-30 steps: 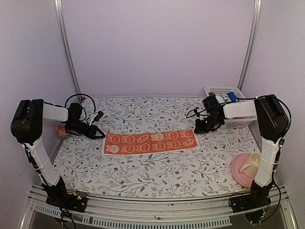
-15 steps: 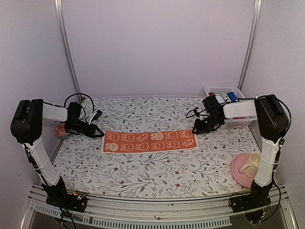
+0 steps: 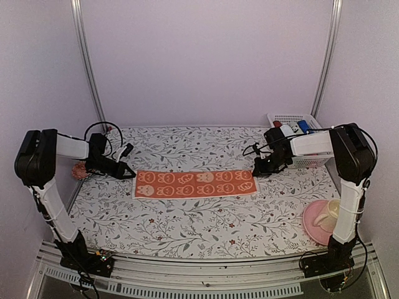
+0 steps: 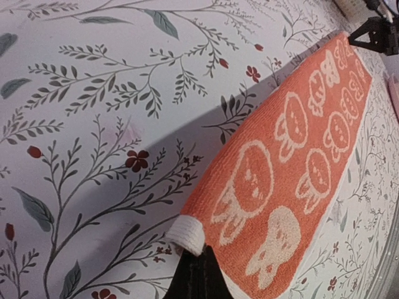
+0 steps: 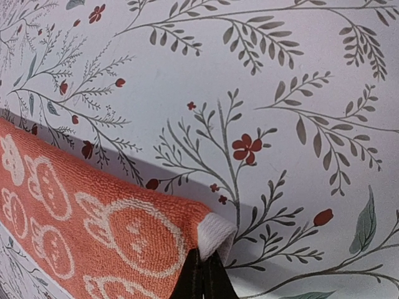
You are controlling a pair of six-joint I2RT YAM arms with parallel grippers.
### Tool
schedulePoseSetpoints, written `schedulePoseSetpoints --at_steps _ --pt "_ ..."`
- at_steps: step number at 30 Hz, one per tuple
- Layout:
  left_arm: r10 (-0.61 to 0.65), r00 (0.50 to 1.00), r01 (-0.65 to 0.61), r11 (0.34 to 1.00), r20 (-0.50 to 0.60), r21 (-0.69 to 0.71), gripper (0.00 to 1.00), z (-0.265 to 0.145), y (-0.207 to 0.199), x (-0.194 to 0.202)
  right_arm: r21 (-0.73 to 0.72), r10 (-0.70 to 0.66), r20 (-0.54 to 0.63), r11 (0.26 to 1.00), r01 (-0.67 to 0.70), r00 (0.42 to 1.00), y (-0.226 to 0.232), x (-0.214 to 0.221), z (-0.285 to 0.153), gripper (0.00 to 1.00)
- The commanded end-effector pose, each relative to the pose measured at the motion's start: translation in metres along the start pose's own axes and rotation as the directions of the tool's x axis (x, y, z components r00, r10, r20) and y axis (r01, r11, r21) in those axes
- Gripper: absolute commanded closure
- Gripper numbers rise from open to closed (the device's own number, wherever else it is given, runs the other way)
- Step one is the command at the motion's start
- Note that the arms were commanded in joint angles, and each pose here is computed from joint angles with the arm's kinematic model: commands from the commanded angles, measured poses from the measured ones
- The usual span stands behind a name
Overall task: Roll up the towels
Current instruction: Smooth out the towel at the center of the board.
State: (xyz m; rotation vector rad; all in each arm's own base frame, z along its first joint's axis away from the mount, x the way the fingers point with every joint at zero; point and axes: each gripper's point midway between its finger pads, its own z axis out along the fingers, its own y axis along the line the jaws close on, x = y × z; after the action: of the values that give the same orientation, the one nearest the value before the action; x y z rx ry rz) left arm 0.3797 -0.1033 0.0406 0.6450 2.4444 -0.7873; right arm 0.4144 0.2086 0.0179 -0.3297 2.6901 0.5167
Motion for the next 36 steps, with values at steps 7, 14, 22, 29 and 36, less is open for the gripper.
schedulePoseSetpoints --at_steps 7,14,22,29,36 --pt "-0.001 1.000 0.003 0.997 0.028 -0.078 1.00 0.003 0.022 -0.007 0.071 0.022 0.015 0.997 -0.023 1.000 -0.016 -0.001 0.002 0.98" --pt "0.007 0.998 -0.002 0.996 0.058 -0.092 1.00 0.000 0.022 -0.013 0.097 0.022 0.012 0.995 -0.023 1.000 -0.020 0.001 0.003 0.98" --pt "0.026 0.996 -0.022 0.998 0.086 -0.054 1.00 -0.006 0.013 -0.021 0.095 0.015 0.019 0.995 -0.017 1.000 -0.019 -0.001 0.000 0.98" --pt "-0.007 0.997 0.007 1.000 0.073 0.007 1.00 -0.006 0.011 -0.026 0.099 0.016 0.017 0.995 -0.018 1.000 -0.020 0.000 0.001 0.98" --pt "-0.029 0.997 0.031 0.999 0.068 -0.026 1.00 -0.010 0.023 -0.032 0.100 0.016 0.013 0.995 -0.018 1.000 -0.021 0.000 0.003 0.98"
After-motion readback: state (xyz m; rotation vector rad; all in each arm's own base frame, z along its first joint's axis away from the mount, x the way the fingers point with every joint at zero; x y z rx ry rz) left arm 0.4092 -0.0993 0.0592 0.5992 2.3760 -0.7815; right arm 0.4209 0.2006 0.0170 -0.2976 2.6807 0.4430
